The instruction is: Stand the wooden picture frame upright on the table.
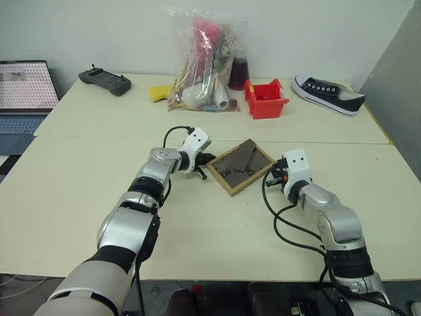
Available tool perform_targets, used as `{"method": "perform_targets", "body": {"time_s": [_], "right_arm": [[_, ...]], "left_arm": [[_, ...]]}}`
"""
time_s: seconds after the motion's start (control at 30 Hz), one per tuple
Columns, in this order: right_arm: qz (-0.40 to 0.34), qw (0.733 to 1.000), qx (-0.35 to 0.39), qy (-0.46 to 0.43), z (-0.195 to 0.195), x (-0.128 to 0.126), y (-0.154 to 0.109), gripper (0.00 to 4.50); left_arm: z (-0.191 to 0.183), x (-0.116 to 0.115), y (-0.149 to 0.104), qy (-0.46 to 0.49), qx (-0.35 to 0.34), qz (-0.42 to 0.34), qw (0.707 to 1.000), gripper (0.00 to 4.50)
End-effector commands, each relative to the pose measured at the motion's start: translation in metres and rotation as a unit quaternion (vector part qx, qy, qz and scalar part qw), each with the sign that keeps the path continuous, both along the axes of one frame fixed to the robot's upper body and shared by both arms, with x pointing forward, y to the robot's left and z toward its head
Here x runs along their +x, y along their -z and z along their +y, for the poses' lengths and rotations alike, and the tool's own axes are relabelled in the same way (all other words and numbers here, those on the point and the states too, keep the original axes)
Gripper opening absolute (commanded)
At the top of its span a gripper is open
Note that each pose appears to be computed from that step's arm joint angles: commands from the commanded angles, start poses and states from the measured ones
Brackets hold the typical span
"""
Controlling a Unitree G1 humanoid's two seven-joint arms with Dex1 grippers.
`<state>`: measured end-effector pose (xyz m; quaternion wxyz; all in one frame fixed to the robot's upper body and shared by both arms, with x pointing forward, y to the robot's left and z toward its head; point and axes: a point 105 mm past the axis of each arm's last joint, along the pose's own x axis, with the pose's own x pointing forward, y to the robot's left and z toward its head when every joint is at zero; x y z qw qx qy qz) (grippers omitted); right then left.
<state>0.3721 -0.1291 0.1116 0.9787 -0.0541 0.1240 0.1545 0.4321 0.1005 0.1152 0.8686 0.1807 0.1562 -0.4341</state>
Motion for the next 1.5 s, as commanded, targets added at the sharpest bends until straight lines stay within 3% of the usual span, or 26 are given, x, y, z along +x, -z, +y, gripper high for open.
{"method": "perform_targets", "body": {"time_s": [0.03,0.33,0.47,0.53,0.73,0.97,1.3,1.5], "right_arm": [[-0.044,0.999,0.018,-0.017,0.009,0.01,-0.019,0.0],[-0.059,0.992,0.07,-0.084,0.024,0.007,-0.032,0.0],[-0.046,0.992,0.05,-0.103,0.02,0.006,-0.026,0.0],[-0.044,0.994,0.036,-0.097,0.015,0.008,-0.024,0.0],[-0.056,0.998,0.0,0.002,-0.022,0.021,-0.024,0.0],[-0.014,0.999,0.006,-0.042,0.007,0.012,0.003,0.0],[-0.002,0.986,0.062,-0.154,0.053,-0.009,0.0,0.0],[0.01,0.979,0.054,-0.197,0.055,-0.026,0.0,0.0]], "left_arm": [[-0.002,-0.02,-0.004,0.079,0.001,0.01,0.997,0.04],[0.008,-0.062,-0.005,0.111,-0.04,0.051,0.992,0.04],[0.011,-0.069,-0.003,0.104,-0.034,0.055,0.992,0.04],[0.014,-0.067,-0.004,0.089,-0.04,0.057,0.994,0.04],[0.028,-0.029,-0.004,-0.015,-0.009,-0.002,1.0,0.04],[0.002,-0.027,0.001,0.005,-0.021,-0.004,1.0,0.04],[-0.002,-0.057,-0.002,0.046,-0.029,0.007,0.998,0.04],[0.009,-0.099,-0.002,0.07,-0.023,0.027,0.997,0.04]]}}
